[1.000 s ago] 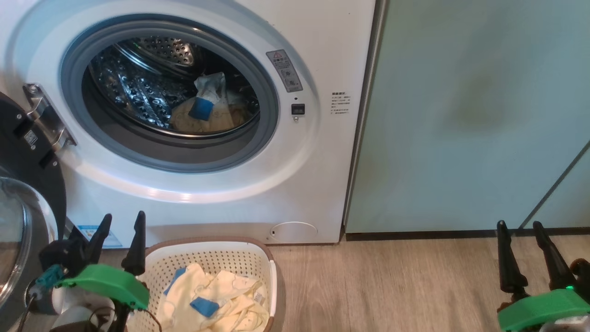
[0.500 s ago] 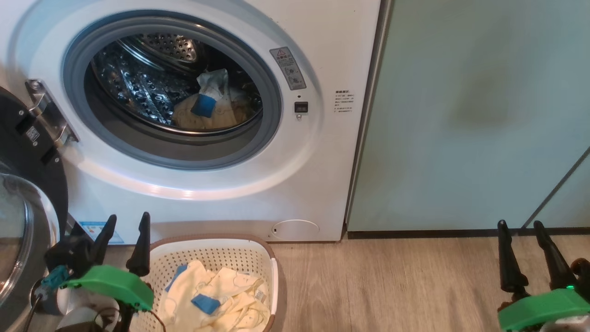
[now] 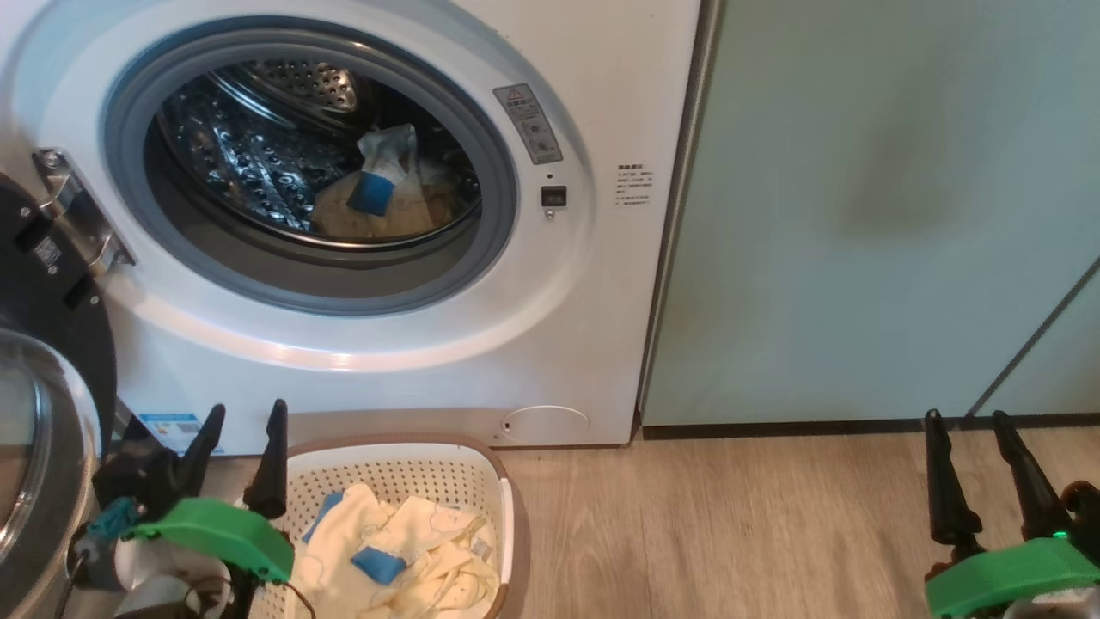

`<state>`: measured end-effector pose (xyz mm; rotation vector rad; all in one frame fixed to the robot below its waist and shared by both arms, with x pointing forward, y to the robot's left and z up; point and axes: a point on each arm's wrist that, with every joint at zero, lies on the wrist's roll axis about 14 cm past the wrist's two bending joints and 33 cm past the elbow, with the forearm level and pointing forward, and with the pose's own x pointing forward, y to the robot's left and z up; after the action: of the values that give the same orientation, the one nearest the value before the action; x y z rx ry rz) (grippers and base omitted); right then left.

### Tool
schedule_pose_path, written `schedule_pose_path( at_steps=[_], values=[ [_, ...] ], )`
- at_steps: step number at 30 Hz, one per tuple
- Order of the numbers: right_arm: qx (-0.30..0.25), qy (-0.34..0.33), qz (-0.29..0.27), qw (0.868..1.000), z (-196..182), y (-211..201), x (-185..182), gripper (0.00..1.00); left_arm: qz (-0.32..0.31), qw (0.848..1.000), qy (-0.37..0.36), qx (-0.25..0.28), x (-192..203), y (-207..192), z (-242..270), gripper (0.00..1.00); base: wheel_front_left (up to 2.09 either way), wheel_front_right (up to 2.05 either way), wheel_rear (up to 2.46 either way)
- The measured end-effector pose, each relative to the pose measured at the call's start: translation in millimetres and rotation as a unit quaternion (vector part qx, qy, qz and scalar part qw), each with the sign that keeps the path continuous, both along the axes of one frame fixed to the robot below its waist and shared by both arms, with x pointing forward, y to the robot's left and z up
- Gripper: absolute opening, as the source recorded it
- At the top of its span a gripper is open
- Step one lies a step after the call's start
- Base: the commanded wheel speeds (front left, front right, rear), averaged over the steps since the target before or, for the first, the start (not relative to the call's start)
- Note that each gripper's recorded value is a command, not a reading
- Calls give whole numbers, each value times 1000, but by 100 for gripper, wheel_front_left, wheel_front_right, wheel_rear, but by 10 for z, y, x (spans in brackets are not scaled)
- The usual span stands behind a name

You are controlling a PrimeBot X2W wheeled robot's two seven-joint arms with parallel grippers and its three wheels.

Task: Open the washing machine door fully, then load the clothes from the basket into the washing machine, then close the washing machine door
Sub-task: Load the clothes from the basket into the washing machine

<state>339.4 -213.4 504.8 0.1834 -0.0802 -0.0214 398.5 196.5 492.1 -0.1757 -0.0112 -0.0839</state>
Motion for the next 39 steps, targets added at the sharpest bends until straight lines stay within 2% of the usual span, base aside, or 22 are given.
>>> schedule_pose_path(
  at_steps=[6, 13, 18, 23, 32, 39],
  values=[
    [0, 7, -7, 1000, -44, -41, -31, 100, -19, 999, 36, -1, 4, -150, -232, 100, 0, 0, 0],
    [-1, 31, -17, 999, -180, -100, -38, 100, -55, 988, 144, 11, -106, -382, -915, 100, 0, 0, 0],
    [-5, 46, -27, 999, -264, -168, 17, 100, -105, 967, 230, 33, -166, -625, -1430, 100, 0, 0, 0],
    [-12, 59, -38, 997, -330, -255, 142, 100, -139, 951, 271, 58, 55, -764, -1694, 100, 0, 0, 0],
    [-25, 86, -46, 995, -515, -352, 416, 100, -201, 896, 382, 106, 72, -986, -2361, 100, 0, 0, 0],
    [-38, 107, -47, 992, -697, -408, 648, 100, -221, 869, 427, 114, 181, -1088, -2751, 100, 0, 0, 0]
  ],
)
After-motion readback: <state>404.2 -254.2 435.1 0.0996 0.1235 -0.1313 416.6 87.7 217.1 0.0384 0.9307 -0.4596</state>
